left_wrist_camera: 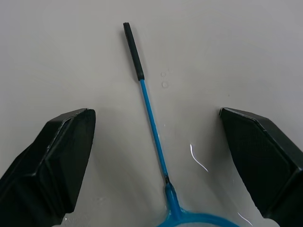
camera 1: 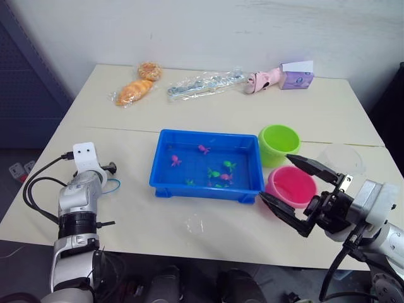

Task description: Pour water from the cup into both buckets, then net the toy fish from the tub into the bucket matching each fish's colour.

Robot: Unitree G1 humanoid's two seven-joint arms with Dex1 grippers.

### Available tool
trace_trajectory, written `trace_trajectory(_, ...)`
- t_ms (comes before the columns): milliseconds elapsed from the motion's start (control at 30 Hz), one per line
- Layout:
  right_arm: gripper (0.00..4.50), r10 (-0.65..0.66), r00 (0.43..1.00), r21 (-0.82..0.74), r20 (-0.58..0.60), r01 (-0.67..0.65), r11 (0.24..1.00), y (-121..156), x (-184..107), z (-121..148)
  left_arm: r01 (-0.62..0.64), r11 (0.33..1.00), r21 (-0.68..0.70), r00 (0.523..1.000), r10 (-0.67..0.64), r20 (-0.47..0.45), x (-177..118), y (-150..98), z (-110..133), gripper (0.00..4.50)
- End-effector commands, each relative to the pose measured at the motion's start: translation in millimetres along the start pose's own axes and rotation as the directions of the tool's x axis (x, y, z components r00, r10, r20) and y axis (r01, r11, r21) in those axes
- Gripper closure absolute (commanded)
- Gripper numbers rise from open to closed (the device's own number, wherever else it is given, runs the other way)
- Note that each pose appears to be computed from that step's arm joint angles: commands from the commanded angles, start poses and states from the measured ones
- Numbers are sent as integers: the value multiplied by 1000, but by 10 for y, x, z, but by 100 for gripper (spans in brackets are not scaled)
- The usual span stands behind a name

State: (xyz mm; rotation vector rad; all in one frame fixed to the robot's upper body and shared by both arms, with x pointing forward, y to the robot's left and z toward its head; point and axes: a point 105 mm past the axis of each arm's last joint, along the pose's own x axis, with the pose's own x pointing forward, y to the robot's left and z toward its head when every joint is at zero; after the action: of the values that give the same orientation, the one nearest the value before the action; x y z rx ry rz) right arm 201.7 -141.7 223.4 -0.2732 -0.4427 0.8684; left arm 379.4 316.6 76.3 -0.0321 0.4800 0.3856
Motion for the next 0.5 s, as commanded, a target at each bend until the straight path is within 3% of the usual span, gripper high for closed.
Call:
trace_trajectory(33,0,21,998,-30,66,-19,999,52,98,172,-25,999,-30,998,23,-61,19,64,-143,53)
trace_trajectory(200,0,26,997,-46,69,-23,999,10,129,190,-64,995,-78,991,54,-125,-12,215,-382,265)
trace_trajectory(333,0,33,998,-39,61,-31,999,-3,128,164,-71,990,-123,989,54,-137,-44,254,-422,442)
trace_trajectory(433,0,46,998,-33,49,-44,998,-12,118,137,-66,987,-144,994,53,-91,-76,309,-313,447)
trace_trajectory(500,0,52,998,-30,37,-51,998,-29,106,121,-12,984,-180,1000,17,22,-120,338,-59,447)
